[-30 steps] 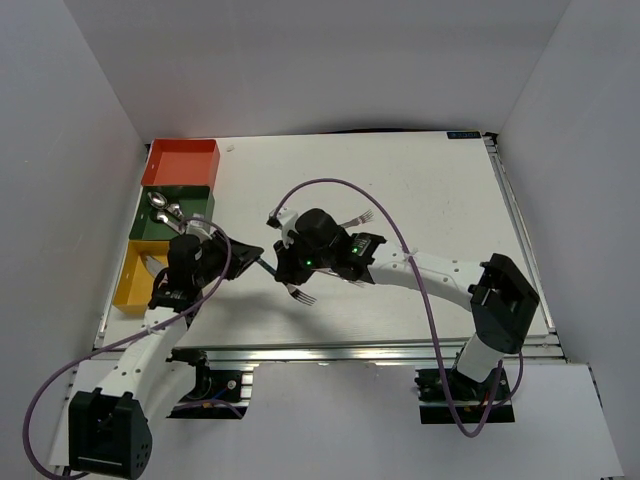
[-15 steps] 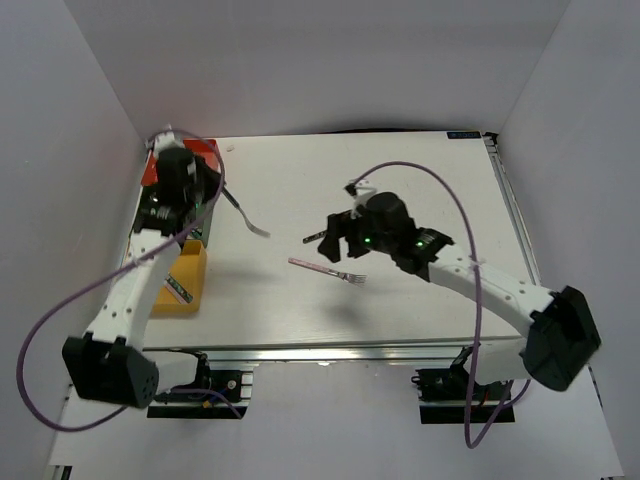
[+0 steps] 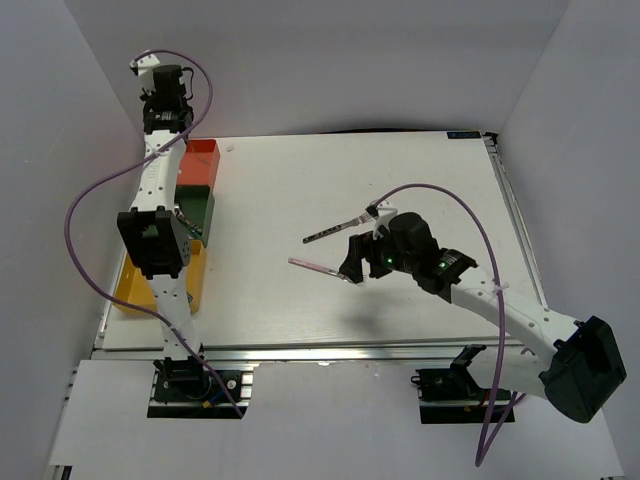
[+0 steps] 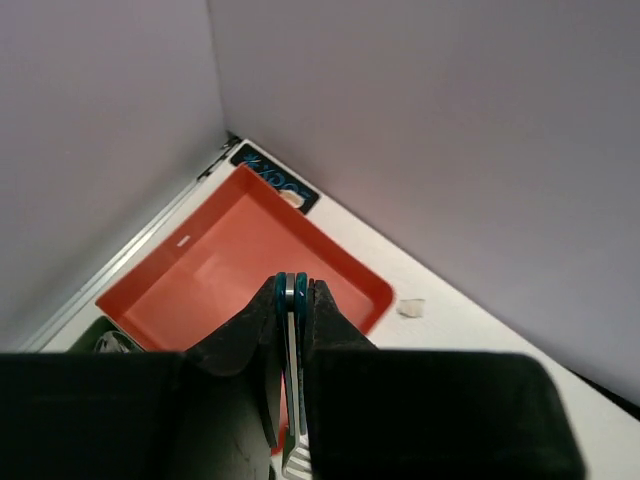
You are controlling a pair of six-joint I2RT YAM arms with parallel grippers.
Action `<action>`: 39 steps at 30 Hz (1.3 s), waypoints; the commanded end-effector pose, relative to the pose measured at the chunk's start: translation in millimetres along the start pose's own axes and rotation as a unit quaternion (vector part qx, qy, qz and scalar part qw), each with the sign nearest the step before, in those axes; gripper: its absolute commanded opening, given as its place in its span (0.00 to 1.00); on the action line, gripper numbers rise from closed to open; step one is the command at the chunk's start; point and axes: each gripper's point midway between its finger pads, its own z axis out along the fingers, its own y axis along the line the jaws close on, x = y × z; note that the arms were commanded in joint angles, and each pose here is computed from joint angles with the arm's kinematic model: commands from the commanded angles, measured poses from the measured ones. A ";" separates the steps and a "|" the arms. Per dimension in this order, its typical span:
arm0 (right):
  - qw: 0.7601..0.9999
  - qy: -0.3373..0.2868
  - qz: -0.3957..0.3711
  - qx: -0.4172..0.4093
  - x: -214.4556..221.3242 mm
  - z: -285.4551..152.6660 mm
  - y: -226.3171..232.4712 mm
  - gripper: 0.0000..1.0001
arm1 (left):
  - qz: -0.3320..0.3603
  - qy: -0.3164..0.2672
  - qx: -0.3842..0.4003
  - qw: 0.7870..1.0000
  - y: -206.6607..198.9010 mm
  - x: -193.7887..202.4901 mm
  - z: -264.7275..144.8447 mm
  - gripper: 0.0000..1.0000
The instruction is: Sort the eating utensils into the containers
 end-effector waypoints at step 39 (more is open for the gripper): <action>0.997 0.061 0.014 -0.049 27.7 35.1 9.4 0.89 | 0.002 0.027 0.006 1.000 22.7 79.8 96.5 0.26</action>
